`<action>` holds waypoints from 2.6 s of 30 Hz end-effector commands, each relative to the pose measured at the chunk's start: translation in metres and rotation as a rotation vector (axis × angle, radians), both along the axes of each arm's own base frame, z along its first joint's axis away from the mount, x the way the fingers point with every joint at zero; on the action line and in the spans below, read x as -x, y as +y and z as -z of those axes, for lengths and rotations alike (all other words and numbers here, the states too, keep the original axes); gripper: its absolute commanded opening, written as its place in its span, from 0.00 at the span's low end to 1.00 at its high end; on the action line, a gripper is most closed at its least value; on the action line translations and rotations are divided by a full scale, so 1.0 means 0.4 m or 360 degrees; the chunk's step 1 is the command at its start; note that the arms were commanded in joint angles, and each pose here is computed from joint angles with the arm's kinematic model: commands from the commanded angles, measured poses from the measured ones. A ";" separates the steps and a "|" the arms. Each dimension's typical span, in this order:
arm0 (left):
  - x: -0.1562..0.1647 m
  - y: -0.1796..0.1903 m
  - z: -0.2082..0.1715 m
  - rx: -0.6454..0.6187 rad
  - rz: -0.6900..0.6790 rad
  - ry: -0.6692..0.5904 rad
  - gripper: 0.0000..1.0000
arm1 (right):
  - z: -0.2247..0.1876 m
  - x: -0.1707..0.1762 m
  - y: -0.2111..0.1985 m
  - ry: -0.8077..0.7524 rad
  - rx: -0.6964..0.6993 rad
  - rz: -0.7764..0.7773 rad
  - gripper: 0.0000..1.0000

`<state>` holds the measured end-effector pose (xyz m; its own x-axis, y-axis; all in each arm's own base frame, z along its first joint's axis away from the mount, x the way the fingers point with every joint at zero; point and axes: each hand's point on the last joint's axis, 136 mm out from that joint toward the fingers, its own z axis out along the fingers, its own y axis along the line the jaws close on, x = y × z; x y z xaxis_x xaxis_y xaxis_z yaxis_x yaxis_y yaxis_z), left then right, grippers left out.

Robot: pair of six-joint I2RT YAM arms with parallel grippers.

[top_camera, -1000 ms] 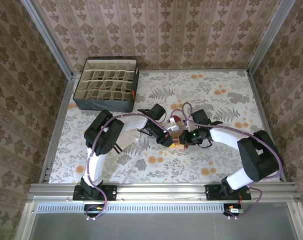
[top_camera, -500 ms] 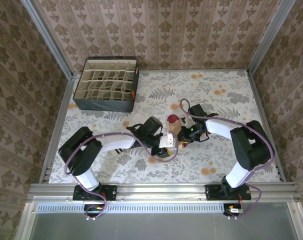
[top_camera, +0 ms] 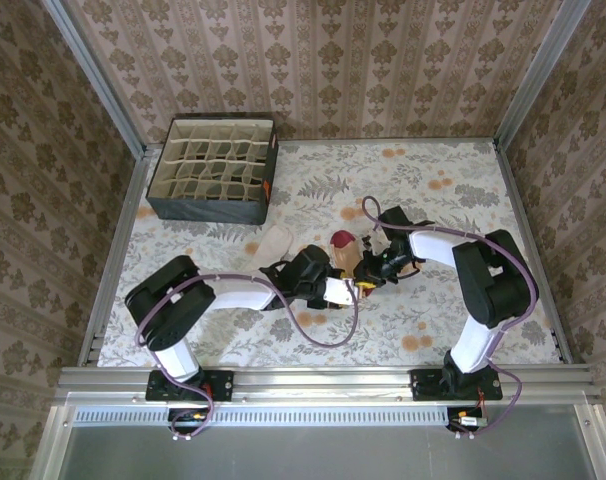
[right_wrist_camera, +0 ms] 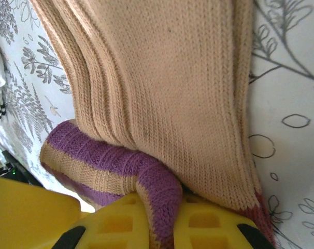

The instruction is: Roll the socks

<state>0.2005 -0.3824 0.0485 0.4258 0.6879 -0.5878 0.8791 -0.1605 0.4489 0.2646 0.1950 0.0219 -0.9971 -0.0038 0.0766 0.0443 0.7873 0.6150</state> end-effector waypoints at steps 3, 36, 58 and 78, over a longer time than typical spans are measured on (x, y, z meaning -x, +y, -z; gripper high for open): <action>-0.012 -0.021 0.013 -0.0036 0.0054 -0.0096 0.48 | 0.085 0.106 -0.056 0.0286 0.0207 -0.0026 0.00; 0.043 0.013 0.032 -0.0218 -0.0264 0.1685 0.00 | -0.196 -0.033 -0.056 -0.0932 -0.0111 0.0155 0.49; -0.012 0.031 0.057 -0.0141 -0.0404 0.1879 0.00 | -0.099 0.002 0.041 -0.0819 -0.0328 -0.0104 0.57; -0.068 0.079 0.079 -0.0149 -0.0646 0.1779 0.10 | 0.027 0.038 -0.038 -0.0506 0.0372 -0.0016 0.03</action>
<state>0.2210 -0.3731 0.0450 -0.5461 0.6787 -0.4911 0.7363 0.1092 -0.6678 0.2706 0.2100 0.0457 -0.9207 -0.0411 -0.3881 -0.2624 0.8013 0.5376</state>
